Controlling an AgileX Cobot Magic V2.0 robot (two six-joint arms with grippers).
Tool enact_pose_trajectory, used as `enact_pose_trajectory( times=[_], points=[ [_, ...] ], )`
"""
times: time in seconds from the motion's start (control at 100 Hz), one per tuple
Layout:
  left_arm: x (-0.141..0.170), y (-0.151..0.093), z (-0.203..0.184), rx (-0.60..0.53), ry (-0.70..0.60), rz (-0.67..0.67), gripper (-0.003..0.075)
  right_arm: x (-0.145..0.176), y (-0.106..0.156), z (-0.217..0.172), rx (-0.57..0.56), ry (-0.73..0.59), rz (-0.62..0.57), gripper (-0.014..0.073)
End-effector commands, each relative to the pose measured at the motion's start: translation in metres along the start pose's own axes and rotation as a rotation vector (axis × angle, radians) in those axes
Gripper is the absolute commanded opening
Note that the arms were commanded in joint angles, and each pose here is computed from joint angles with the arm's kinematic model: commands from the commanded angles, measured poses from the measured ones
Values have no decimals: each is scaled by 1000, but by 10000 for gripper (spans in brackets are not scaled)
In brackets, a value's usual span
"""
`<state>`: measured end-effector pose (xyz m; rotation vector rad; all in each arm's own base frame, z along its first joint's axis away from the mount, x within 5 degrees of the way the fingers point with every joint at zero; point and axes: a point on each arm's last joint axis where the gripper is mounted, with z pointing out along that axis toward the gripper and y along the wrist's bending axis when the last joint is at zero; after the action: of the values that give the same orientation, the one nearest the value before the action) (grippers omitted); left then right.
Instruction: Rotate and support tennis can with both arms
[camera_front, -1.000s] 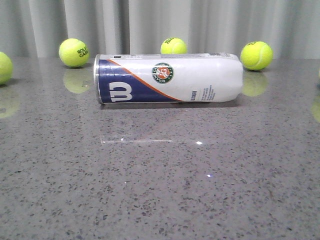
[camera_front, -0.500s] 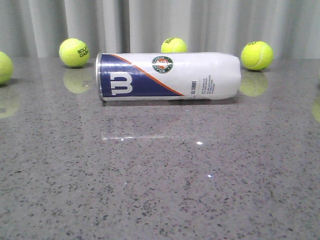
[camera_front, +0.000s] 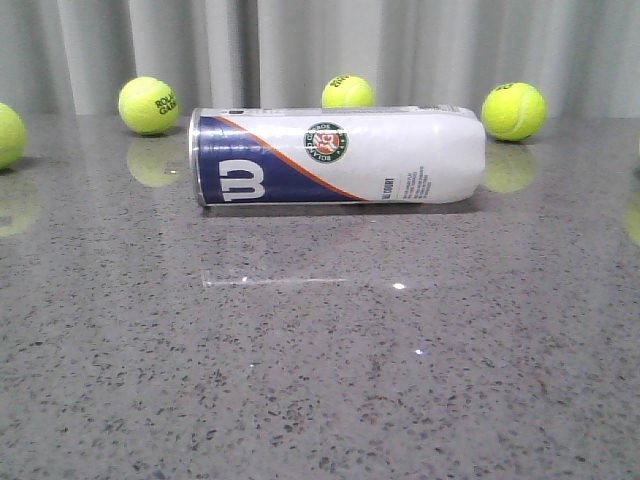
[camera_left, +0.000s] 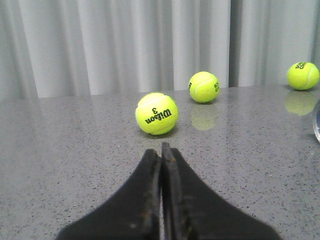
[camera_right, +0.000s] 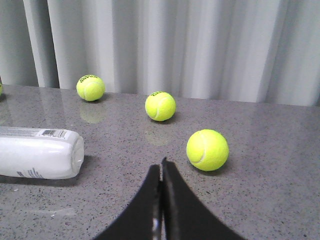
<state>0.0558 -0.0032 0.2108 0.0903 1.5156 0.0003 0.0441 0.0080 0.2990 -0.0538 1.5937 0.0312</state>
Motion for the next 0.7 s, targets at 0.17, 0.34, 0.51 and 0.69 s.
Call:
enact_pose_trajectory(
  times=[0.17,0.34,0.51,0.69],
  points=[
    [6,-1,-2,0,-73,-11,-21,-15,-2,-1,29,-97,10,-68],
    [4,-1,-2,-1,-94,-46,-21,-15,-2,-1,29,-97,10,-68],
    [-7,1,-3,-3,-149,-165,-21,-15,-2,-1,29,-97,10,-68],
    [-49,3,-8,10,-167,-214,-21,-15,-2,-1,29,-97,10,-68]
  ],
)
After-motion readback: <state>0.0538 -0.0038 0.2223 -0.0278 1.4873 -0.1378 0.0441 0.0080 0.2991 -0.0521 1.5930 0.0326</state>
